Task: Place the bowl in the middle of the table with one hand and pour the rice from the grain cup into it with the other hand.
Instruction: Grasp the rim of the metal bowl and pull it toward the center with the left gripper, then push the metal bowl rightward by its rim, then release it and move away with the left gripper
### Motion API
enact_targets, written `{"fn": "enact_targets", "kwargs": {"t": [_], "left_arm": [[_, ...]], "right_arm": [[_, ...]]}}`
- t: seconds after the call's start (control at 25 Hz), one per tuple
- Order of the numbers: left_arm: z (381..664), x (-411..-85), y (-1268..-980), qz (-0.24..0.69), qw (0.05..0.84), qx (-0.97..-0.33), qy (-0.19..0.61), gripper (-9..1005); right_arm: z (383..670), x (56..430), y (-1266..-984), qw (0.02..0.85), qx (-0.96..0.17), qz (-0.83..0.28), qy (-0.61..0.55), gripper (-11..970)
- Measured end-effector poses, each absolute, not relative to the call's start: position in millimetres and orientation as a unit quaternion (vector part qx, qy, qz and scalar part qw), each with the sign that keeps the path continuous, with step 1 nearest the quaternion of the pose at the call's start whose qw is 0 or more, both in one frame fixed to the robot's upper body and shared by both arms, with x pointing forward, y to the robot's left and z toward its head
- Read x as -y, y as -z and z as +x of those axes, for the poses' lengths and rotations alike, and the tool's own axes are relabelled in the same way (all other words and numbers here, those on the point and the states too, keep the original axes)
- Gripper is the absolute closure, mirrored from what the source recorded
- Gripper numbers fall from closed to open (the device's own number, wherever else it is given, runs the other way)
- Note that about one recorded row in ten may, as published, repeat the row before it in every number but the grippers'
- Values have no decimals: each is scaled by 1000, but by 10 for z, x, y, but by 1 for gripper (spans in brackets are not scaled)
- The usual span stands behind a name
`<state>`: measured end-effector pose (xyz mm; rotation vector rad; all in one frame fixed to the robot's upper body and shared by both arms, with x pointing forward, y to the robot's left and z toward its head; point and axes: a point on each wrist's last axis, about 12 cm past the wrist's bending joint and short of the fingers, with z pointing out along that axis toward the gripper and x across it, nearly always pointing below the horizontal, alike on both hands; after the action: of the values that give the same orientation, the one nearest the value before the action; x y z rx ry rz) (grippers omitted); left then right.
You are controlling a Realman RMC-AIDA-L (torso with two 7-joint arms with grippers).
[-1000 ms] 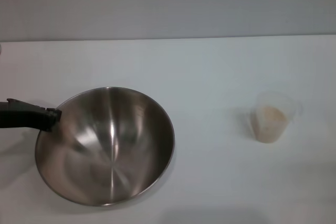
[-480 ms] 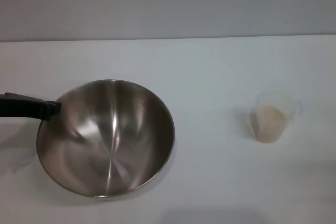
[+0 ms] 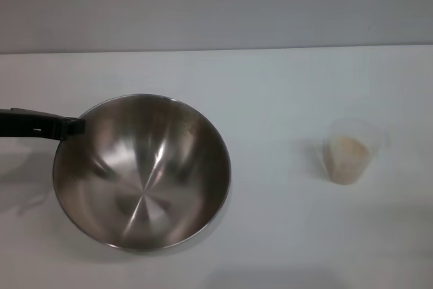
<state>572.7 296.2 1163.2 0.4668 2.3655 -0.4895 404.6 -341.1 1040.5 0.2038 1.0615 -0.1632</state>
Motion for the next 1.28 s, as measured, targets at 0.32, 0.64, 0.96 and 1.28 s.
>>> {"fn": "enact_targets", "kwargs": {"t": [0.32, 0.64, 0.96, 1.28], "left_arm": [[5768, -2957, -11630, 179, 334, -904, 200, 951], [5860, -2973, -11646, 173, 326, -902, 225, 948], [5933, -2960, -11678, 182, 322, -893, 257, 945], [6053, -2825, -11664, 191, 332, -881, 277, 943]], "right_arm": [[4055, 3408, -10398, 853, -508, 98, 74, 164], [4068, 3408, -10402, 854, -507, 102, 66, 165], [4080, 3407, -10407, 854, -506, 101, 64, 166], [4131, 3378, -10422, 857, -503, 99, 57, 167]]}}
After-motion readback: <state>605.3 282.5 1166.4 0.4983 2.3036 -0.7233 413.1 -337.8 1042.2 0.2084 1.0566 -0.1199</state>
